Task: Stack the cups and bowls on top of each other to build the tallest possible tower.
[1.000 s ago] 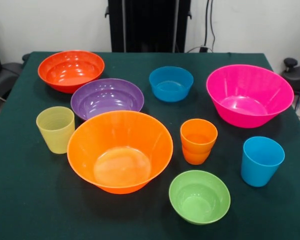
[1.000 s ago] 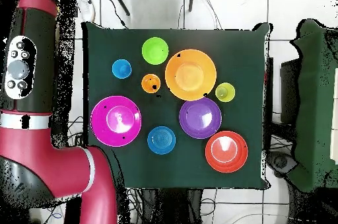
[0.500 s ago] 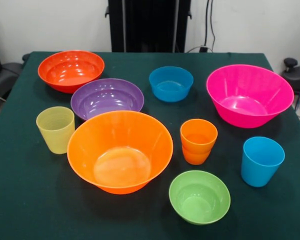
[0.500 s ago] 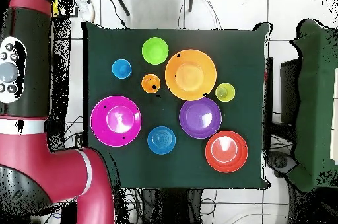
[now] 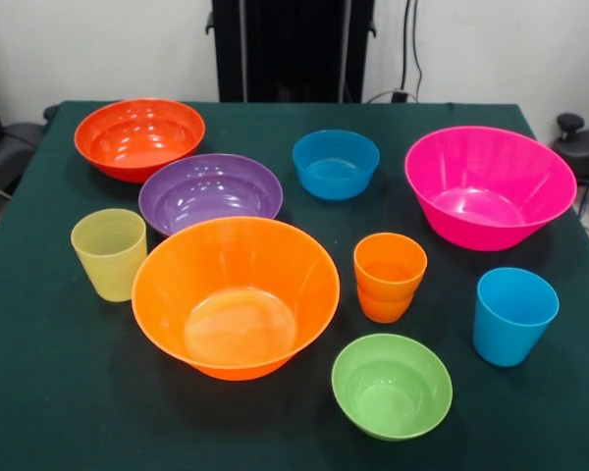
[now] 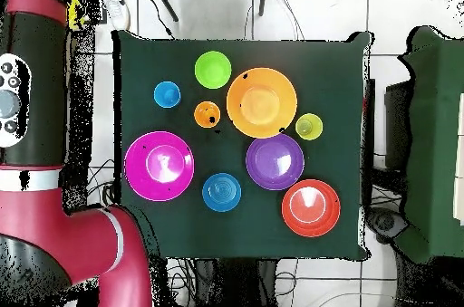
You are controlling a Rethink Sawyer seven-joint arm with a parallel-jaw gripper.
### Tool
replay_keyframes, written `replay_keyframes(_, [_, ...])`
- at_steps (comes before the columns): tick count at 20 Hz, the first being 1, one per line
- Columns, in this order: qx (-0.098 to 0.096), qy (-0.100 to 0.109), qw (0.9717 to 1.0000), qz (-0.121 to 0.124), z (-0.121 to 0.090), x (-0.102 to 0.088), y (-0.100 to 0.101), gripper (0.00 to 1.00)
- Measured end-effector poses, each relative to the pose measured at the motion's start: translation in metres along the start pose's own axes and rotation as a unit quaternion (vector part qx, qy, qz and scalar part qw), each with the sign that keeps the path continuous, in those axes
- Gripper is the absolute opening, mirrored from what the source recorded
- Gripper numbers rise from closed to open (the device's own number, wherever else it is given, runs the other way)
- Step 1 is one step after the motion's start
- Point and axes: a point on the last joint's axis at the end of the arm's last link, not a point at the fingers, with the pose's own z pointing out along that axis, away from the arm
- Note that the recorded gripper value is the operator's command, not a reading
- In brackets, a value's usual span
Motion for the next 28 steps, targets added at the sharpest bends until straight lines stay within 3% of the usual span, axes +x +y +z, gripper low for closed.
replay_keyframes(12, [0.022, 0.018, 0.9995, -0.011, -0.012, 0.013, -0.009, 0.0])
replay_keyframes(22, [0.018, 0.026, 0.9995, -0.008, -0.039, 0.007, -0.017, 0.0])
replay_keyframes(28, [0.02, 0.028, 0.9994, -0.01, -0.044, 0.008, -0.021, 0.0])
